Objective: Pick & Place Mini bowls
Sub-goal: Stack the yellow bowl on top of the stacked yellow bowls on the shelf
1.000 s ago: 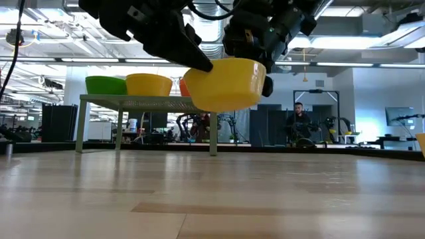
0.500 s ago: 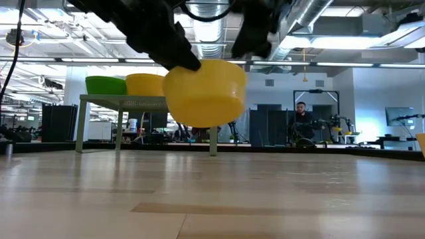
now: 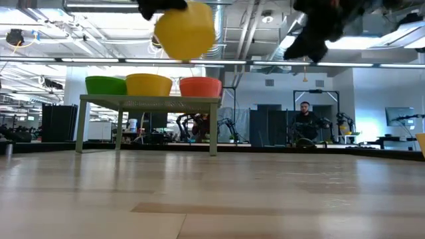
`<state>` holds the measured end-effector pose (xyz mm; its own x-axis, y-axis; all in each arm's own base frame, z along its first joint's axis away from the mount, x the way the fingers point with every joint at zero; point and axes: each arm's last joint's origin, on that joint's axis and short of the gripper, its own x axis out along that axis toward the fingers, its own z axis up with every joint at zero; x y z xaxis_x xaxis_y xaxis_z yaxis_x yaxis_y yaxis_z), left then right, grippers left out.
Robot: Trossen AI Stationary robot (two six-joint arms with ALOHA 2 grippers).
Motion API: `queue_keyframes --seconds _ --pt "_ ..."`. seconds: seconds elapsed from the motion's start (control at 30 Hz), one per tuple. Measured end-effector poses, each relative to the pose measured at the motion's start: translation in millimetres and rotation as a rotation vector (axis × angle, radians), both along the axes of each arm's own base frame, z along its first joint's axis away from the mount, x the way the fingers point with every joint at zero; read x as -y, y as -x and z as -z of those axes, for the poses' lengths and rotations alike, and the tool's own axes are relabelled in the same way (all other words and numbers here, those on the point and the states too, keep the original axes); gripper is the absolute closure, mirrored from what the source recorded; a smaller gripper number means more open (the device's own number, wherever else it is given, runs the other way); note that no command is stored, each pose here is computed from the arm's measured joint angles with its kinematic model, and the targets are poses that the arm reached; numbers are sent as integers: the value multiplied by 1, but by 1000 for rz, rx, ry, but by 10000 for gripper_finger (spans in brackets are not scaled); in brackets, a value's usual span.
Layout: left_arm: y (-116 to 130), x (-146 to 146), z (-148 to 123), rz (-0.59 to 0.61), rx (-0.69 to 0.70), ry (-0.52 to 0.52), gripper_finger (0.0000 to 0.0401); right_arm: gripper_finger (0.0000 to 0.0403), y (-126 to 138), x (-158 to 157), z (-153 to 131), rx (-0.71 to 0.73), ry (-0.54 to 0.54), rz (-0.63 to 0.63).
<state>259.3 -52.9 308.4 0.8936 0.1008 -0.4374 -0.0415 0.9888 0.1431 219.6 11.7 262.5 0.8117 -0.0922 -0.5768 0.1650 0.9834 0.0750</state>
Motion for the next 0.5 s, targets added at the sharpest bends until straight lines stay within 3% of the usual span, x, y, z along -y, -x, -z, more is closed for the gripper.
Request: queue_keyframes --seconds 0.2,0.37,0.5 --pt "40 -51 -32 -238 -25 -42 393 346 4 5 26 -18 -2 27" --pt "56 -89 -22 -425 -101 -45 390 346 2 7 24 12 -5 38" --pt "55 -107 -12 -467 -142 -11 391 346 2 6 23 15 -8 37"
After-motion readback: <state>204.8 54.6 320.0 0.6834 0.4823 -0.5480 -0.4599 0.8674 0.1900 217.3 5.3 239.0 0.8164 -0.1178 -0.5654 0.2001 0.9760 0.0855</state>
